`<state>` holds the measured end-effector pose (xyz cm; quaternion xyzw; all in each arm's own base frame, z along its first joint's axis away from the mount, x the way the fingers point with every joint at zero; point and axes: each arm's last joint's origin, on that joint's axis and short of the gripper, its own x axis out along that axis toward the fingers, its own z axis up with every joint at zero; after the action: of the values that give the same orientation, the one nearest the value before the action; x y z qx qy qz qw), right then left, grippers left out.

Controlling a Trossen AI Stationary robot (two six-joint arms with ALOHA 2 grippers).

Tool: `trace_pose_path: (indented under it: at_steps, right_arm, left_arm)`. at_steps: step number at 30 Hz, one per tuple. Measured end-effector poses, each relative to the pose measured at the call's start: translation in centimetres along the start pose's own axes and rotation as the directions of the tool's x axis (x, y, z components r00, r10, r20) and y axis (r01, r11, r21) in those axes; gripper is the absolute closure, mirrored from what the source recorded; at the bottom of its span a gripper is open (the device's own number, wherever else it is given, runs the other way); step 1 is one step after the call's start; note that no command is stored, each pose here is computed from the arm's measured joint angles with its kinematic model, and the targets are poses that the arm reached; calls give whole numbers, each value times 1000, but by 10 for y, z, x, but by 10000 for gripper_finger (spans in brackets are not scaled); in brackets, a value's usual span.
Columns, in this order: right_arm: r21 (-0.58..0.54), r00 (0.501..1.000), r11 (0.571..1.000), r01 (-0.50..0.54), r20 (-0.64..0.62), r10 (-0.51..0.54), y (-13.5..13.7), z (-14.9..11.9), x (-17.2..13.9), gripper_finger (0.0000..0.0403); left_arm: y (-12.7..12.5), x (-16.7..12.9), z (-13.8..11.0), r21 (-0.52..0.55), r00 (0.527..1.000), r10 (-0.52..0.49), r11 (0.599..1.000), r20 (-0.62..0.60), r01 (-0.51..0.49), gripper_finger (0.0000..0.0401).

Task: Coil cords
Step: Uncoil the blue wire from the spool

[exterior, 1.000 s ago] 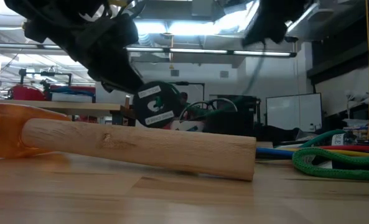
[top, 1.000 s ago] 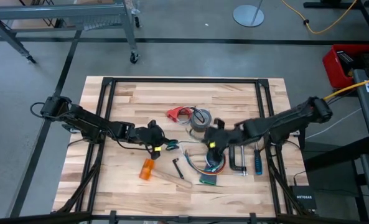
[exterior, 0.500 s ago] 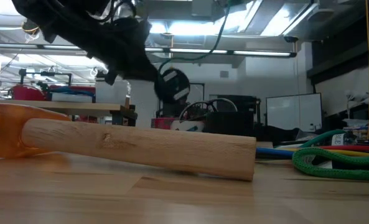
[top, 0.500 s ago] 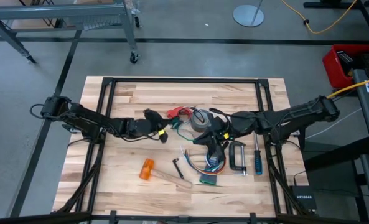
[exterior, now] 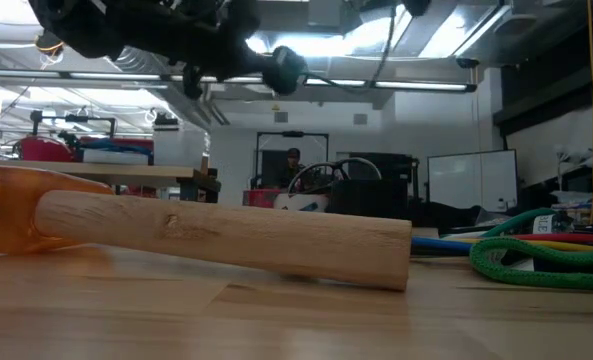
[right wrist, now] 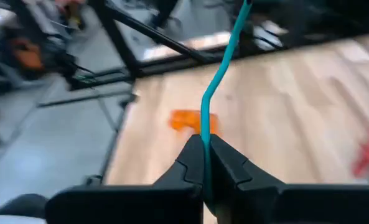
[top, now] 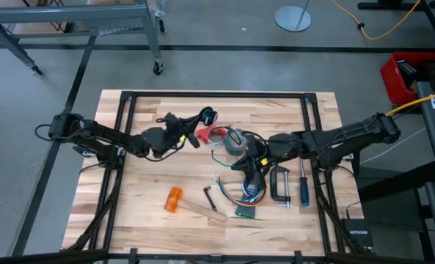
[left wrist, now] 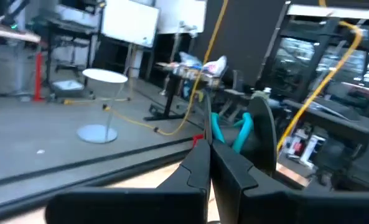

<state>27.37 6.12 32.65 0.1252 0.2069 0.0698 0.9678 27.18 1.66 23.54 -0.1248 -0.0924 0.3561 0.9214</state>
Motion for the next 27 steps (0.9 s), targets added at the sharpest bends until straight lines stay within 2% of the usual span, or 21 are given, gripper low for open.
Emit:
trace_pose_path:
  at_steps: [3, 6, 8, 13, 18, 24, 27]
  right_arm:
    - [-9, 990, 991, 136, -41, -137, -5, -5, -7, 396]
    - [-27, 955, 957, 288, -59, -289, -12, -8, -19, 396]
    - [-26, 939, 940, 340, -51, -341, -16, -6, -30, 396]
    - [31, 925, 926, 376, 41, -377, -28, 7, -61, 396]
    - [66, 896, 906, 417, 139, -423, -40, 18, -94, 396]
    - [112, 854, 884, 453, 230, -467, -48, 25, -125, 396]
    - [130, 846, 891, 435, 282, -454, -46, 29, -131, 396]
  left_arm:
    - [-3, -4, 5, 5, 998, -56, 998, -8, 56, 401]
    - [-6, -10, 6, 16, 991, -117, 993, -62, 118, 401]
    - [-8, -16, 4, 42, 981, -150, 987, -122, 156, 401]
    - [-9, -31, -1, 107, 948, -177, 972, -263, 211, 401]
    - [-14, -43, -5, 141, 916, -220, 950, -335, 280, 401]
    - [-20, -52, -12, 99, 815, -373, 883, -443, 459, 401]
    - [-19, -56, -18, 86, 778, -371, 876, -507, 475, 401]
